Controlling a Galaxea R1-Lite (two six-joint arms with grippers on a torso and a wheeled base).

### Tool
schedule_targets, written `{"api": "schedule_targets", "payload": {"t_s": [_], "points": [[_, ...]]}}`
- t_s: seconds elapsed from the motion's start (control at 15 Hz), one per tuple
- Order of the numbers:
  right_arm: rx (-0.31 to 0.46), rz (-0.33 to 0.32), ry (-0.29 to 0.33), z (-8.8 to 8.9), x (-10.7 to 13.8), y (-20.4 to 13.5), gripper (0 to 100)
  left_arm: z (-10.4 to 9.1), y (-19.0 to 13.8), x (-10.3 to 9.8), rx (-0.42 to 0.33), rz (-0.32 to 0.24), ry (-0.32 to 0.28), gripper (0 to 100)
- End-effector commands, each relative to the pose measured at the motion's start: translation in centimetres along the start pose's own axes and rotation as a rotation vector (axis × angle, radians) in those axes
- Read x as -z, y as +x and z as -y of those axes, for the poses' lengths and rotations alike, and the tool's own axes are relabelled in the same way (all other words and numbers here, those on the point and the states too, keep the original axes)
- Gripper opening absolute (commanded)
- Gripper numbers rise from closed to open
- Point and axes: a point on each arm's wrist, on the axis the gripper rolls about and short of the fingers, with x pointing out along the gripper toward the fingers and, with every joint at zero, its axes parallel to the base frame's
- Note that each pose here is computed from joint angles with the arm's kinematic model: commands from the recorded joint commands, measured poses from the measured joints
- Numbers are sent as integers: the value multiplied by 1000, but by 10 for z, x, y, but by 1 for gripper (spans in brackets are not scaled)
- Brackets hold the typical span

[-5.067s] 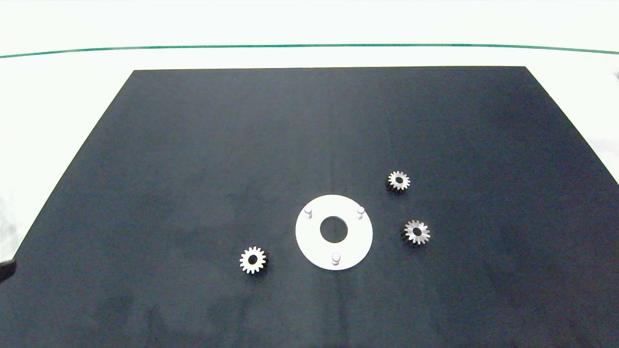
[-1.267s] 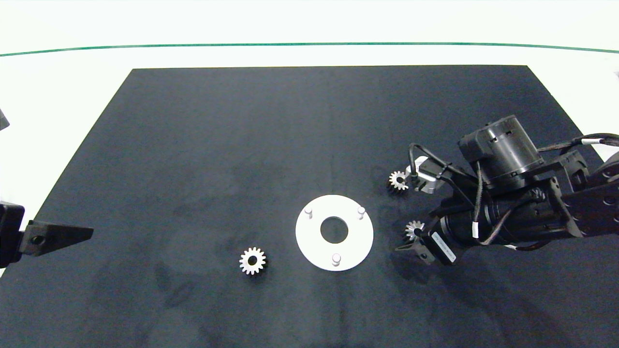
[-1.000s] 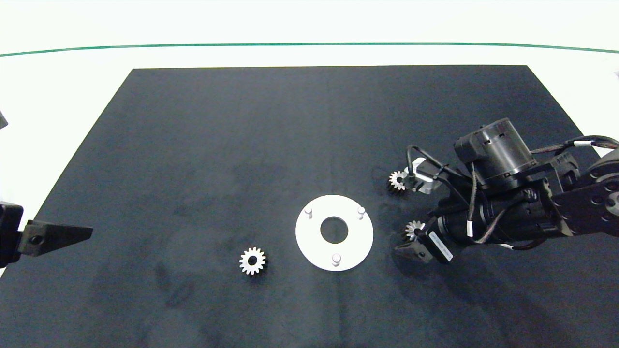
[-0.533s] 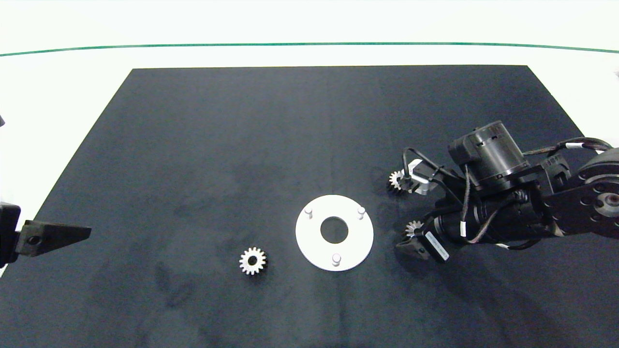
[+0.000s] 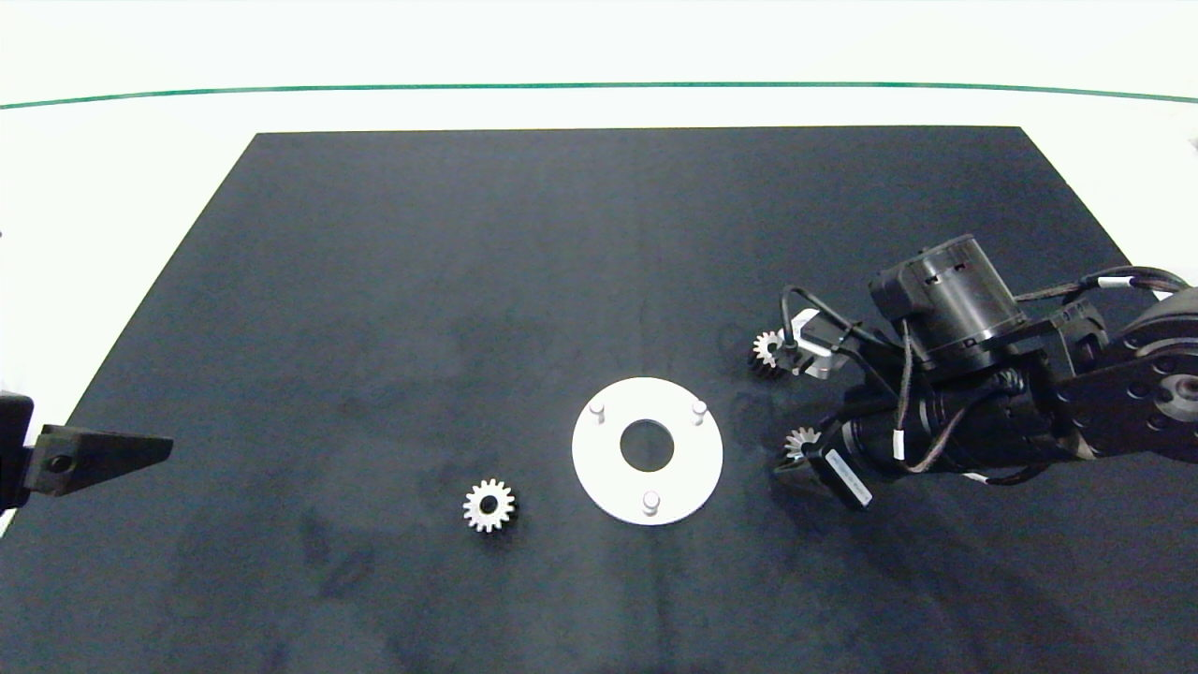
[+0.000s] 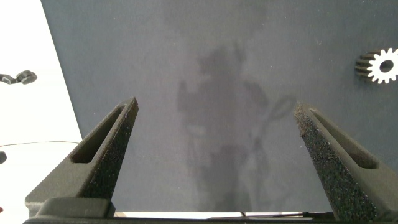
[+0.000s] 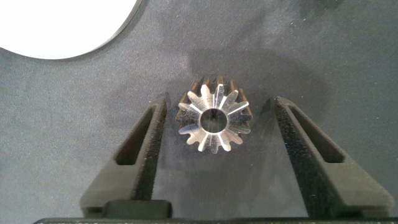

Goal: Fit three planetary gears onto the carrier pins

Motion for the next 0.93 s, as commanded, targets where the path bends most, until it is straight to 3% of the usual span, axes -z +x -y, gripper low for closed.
{"api": "schedule_targets", "payload": {"t_s": [0.07, 0.93], "points": [[-2, -5, -1, -1, 1, 1, 63, 0, -1, 1, 0, -3, 1, 100], [-16, 2, -13, -7, 2, -4, 36, 0, -3, 1, -1, 5, 0, 100]]}}
